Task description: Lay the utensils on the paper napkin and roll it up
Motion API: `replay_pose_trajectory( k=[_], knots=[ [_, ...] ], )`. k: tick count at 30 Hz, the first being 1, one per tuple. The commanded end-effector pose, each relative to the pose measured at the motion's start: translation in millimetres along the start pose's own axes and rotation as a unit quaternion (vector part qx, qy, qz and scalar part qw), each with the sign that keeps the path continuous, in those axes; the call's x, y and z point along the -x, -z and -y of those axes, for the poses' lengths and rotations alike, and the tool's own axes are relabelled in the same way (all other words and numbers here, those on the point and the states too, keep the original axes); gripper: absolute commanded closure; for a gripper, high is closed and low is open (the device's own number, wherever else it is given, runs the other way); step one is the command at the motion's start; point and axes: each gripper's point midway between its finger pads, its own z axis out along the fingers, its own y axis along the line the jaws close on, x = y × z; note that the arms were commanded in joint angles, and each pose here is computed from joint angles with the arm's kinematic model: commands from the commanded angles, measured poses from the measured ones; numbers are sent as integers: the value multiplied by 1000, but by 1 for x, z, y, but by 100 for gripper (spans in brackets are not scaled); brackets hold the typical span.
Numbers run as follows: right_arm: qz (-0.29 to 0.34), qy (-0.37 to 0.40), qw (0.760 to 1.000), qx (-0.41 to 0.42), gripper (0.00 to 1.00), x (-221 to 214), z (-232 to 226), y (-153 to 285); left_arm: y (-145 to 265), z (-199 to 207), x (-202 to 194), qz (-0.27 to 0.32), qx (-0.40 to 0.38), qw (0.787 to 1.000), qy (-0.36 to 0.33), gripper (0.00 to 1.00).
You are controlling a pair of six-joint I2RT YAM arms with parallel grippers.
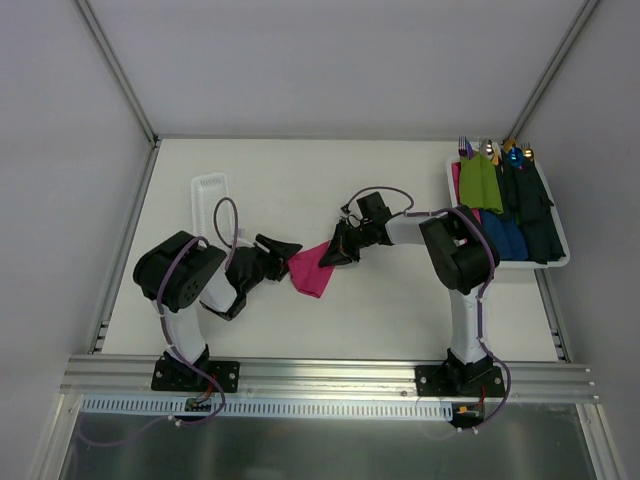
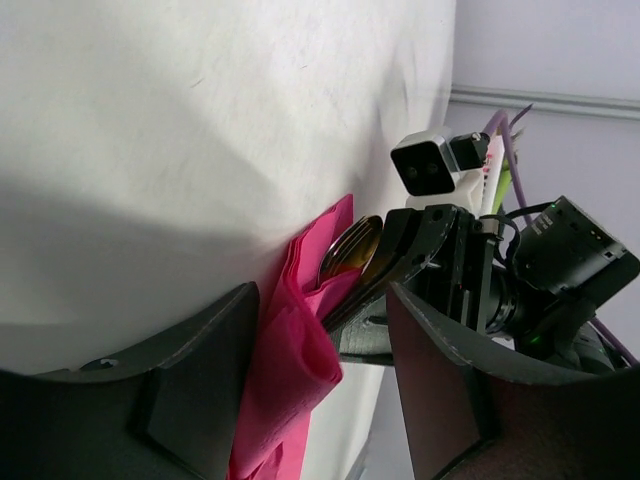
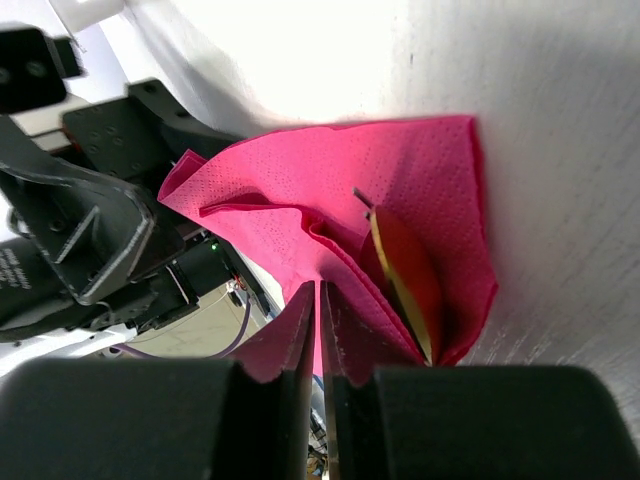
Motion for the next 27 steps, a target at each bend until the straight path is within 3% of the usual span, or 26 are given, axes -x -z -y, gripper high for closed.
replay_pose_trajectory(
  k=[1,7,12,27],
  knots=[
    [2,-21,996,-82,91,-6,49,-8,13,-79,-2,-37,156,982,-95,43],
    [0,-24,996,-82,91,-6,49,-10,0,-73,-3,-90,161,975,-125,44],
    [4,-20,996,-83,91,-4,50,-8,13,-87,-12,-126,173,969,-122,48],
    [3,-19,995,-93,92,-4,54,-6,51,-76,-25,-153,137,970,-130,50]
  ],
)
